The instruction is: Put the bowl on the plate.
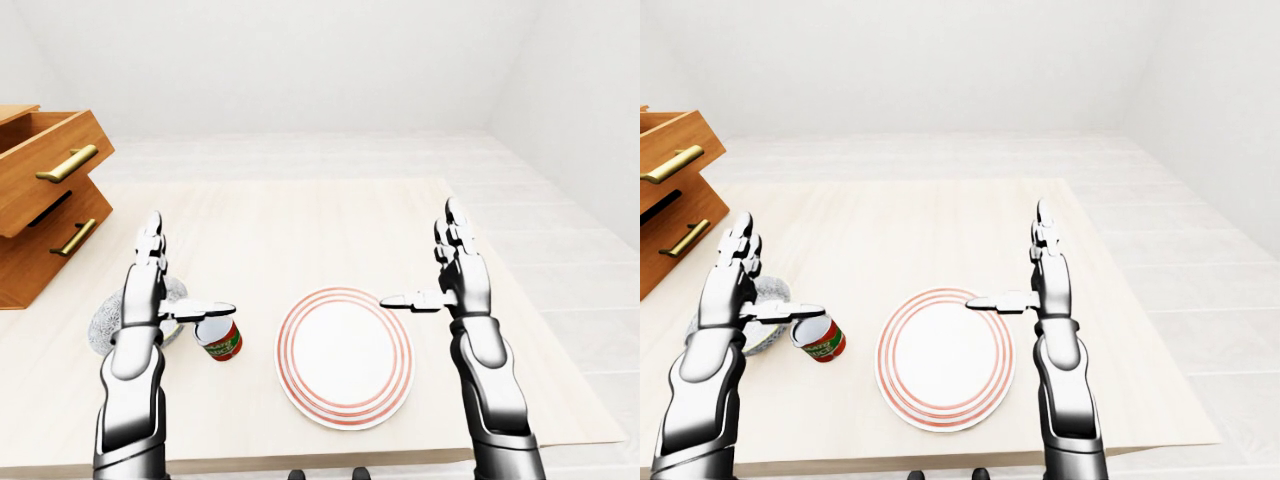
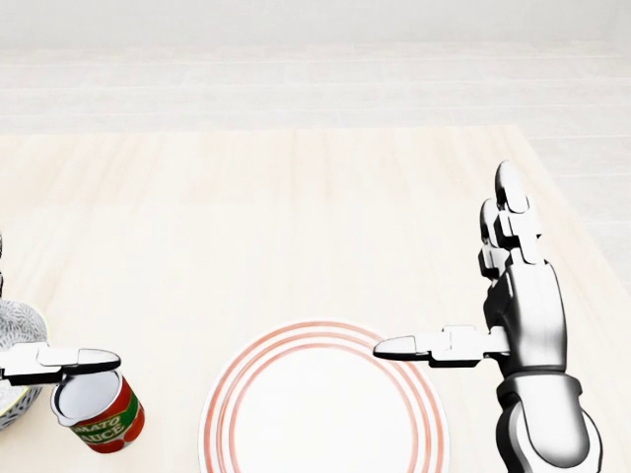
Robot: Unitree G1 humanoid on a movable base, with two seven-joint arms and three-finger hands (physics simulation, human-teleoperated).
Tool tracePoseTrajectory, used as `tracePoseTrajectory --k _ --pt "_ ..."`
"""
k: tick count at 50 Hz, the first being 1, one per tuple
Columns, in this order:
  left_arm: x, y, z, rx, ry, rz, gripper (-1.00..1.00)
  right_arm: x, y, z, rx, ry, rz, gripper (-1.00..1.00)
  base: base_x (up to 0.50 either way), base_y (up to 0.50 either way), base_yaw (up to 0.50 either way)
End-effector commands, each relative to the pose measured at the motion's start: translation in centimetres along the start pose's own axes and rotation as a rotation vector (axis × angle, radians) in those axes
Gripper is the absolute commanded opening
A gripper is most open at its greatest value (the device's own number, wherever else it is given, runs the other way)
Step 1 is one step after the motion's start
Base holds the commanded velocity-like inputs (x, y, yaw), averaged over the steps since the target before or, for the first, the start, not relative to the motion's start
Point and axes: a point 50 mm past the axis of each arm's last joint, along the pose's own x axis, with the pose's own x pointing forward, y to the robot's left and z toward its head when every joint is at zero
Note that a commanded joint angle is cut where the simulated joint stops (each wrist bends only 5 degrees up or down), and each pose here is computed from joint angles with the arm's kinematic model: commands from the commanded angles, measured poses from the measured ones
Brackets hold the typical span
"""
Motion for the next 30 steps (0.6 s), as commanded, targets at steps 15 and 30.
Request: tracePoseTrajectory --k 15,30 --pt "-1.0 4.1 -2.4 0.237 0.101 0.03 1.0 -2.4 -1.0 -0.6 -0.036 0.043 -0.021 1.0 0.0 0.0 0.0" --pt "-2.7 5.7 -3.7 0.446 0.155 -0.03 1.0 -3.3 -1.4 -0.6 -0.026 0.053 -0.048 1.0 0.0 0.0 0.0"
